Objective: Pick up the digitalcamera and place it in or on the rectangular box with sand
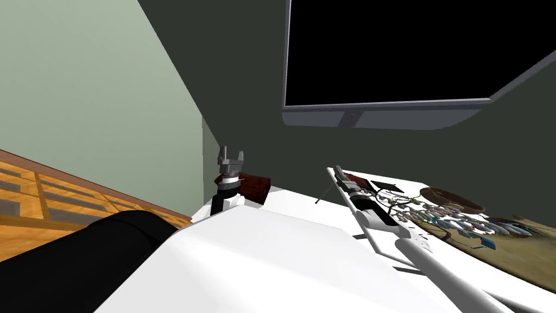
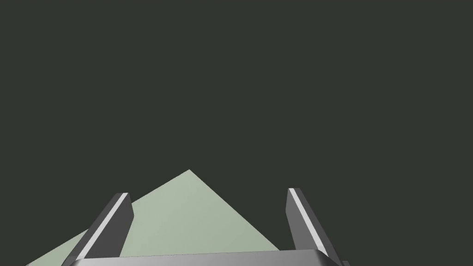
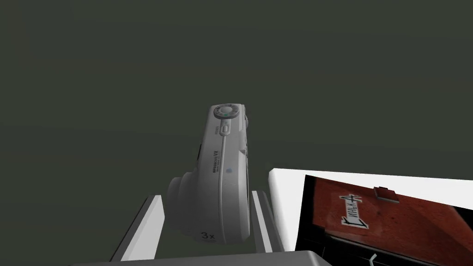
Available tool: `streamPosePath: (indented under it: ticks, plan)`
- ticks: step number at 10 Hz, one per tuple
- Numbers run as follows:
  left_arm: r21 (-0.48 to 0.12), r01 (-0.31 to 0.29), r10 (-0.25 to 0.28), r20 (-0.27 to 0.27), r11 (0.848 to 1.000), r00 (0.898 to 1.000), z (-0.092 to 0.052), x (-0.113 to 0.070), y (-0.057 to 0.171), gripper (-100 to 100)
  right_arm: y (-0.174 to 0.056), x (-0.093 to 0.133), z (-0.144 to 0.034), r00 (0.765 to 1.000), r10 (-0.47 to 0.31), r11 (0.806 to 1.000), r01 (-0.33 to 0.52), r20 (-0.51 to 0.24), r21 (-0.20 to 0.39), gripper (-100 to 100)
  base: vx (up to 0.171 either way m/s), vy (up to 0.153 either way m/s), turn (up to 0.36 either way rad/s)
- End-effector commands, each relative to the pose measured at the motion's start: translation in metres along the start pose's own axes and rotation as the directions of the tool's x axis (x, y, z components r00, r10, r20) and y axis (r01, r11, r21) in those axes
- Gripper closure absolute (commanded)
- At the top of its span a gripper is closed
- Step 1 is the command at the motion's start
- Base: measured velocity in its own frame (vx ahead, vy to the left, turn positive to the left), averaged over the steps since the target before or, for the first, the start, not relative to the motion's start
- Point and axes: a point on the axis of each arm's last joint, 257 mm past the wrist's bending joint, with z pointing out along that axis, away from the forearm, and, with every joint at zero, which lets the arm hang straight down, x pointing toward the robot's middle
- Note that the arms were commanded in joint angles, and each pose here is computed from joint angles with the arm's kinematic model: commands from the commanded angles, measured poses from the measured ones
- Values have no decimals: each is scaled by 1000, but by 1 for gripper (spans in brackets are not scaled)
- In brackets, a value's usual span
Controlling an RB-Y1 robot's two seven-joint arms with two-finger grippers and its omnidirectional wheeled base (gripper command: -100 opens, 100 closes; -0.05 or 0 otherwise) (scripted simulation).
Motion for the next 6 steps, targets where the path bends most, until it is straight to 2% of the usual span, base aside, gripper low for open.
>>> streamPosePath:
  ticks: [1,3,6]
  plan:
    - [0,0,0,0,1000,1000,0,0,0,0,18,4,-1,999,35,999,-35,-7,-26,100,202,-100,125]
    - [0,0,0,0,1000,1000,0,0,0,0,35,7,-4,997,78,996,-78,-14,-53,100,134,-134,87]
    - [0,0,0,0,1000,1000,0,0,0,0,53,4,-9,989,147,985,-148,-24,-86,100,151,-171,37]
